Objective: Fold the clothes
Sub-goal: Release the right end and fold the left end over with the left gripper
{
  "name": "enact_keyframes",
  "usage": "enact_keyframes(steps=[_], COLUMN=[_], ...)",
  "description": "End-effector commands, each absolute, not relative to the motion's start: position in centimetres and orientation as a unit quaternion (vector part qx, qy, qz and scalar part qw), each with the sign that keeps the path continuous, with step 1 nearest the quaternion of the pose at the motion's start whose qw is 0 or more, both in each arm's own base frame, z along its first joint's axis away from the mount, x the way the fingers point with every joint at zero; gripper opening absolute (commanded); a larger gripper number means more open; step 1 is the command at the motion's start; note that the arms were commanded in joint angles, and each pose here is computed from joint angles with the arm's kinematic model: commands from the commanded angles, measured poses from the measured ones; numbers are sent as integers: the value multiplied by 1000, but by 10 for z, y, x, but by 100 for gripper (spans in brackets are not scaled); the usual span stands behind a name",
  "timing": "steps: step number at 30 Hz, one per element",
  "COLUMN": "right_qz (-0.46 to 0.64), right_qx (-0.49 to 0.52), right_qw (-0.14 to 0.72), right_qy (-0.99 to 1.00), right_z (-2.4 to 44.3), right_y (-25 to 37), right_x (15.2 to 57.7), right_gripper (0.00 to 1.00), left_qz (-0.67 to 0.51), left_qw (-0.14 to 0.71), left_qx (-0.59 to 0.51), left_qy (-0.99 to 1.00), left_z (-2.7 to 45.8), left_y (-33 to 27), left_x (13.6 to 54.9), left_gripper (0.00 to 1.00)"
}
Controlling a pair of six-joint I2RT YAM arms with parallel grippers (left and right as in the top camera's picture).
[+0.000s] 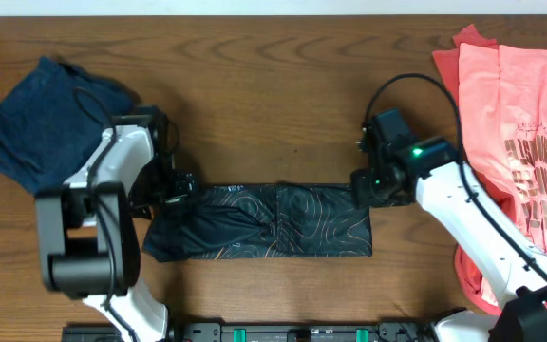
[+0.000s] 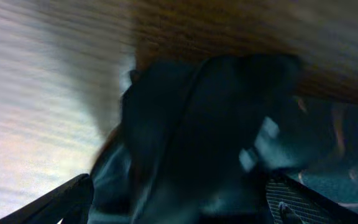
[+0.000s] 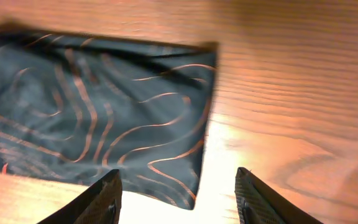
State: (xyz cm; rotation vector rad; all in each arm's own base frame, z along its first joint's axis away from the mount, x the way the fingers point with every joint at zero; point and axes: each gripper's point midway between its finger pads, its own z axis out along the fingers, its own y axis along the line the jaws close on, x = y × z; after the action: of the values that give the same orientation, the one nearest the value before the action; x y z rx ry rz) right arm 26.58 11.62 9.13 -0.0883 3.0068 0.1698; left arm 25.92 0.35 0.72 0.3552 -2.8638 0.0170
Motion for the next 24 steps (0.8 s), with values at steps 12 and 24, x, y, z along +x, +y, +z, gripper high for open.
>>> enact_keyframes(steps=[12, 24], right_qz=[36, 30], right_qx=[43, 81], right_qw=[69, 71], right_qy=[996, 994], right_z=[93, 93], right_y=[78, 54], right_x=[277, 283], right_gripper=[56, 56], left_qz=[60, -52], left_qw=[161, 99], left_qx=[114, 206], left_qy=[-978, -972], left_z=[-19, 68], left_y=[-15, 55], left_x=[248, 303], left_gripper=[14, 8])
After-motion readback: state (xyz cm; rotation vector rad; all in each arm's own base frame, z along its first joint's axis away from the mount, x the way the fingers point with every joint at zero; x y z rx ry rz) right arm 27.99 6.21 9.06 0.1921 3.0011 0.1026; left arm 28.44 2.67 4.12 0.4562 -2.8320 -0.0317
